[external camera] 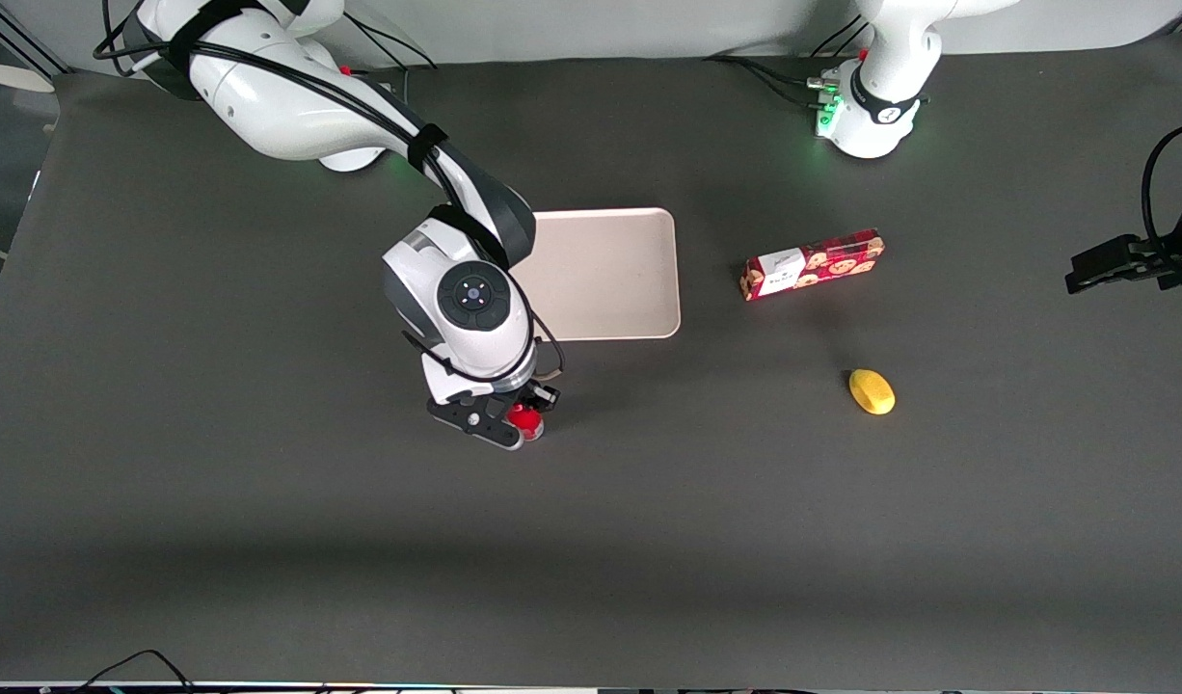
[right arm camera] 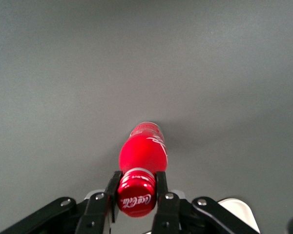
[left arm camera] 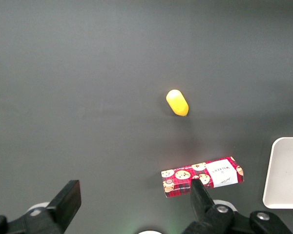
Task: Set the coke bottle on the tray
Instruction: 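Lift the bottle and carry it toward the tray's corner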
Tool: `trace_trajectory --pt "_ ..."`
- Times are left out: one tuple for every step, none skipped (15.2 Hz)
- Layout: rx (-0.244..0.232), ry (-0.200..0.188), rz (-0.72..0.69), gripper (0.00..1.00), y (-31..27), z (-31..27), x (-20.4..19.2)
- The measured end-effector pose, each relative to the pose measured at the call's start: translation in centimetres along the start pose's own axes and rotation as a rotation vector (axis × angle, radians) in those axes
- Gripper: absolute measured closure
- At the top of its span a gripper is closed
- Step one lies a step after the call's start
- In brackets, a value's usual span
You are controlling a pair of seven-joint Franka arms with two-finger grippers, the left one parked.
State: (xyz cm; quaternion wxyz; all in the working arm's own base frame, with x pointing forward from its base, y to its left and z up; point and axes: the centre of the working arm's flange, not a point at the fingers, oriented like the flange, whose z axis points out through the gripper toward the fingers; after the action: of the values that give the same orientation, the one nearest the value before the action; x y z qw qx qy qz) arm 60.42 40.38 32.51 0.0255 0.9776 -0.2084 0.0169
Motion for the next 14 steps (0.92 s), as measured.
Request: trace_trajectory --pt "0.003 0.003 -0.002 0.68 0.0 -0.3 0.0" --pt "0.003 0.005 -0.003 0.68 0.0 -0.8 0.1" --pt "-0.005 0.003 -0.011 0.68 0.1 -1.9 0.0" --pt "-0.015 0.002 -0.024 0.68 0.4 -3.4 -0.1" --pt "-0.025 -0.004 -0.036 0.68 0.8 -5.4 -0.3" --pt "-0.031 -0.012 -0.050 0.68 1.5 -7.8 -0.6" --pt "-0.031 -0.025 -0.068 0.68 2.2 -10.5 -1.0" --pt "-0.026 -0.043 -0.086 0.68 3.1 -13.3 -1.6" --pt "-0.025 -0.063 -0.105 0.68 4.2 -16.0 -2.2" --pt "-0.030 -0.085 -0.128 0.68 5.5 -18.6 -3.0" --pt "-0.041 -0.112 -0.150 0.68 6.8 -20.8 -3.9" --pt "-0.049 -0.142 -0.163 0.68 8.2 -22.8 -4.7" --pt "-0.051 -0.174 -0.169 0.68 9.6 -24.6 -5.4" --pt "-0.050 -0.199 -0.169 0.68 10.9 -26.1 -6.0"
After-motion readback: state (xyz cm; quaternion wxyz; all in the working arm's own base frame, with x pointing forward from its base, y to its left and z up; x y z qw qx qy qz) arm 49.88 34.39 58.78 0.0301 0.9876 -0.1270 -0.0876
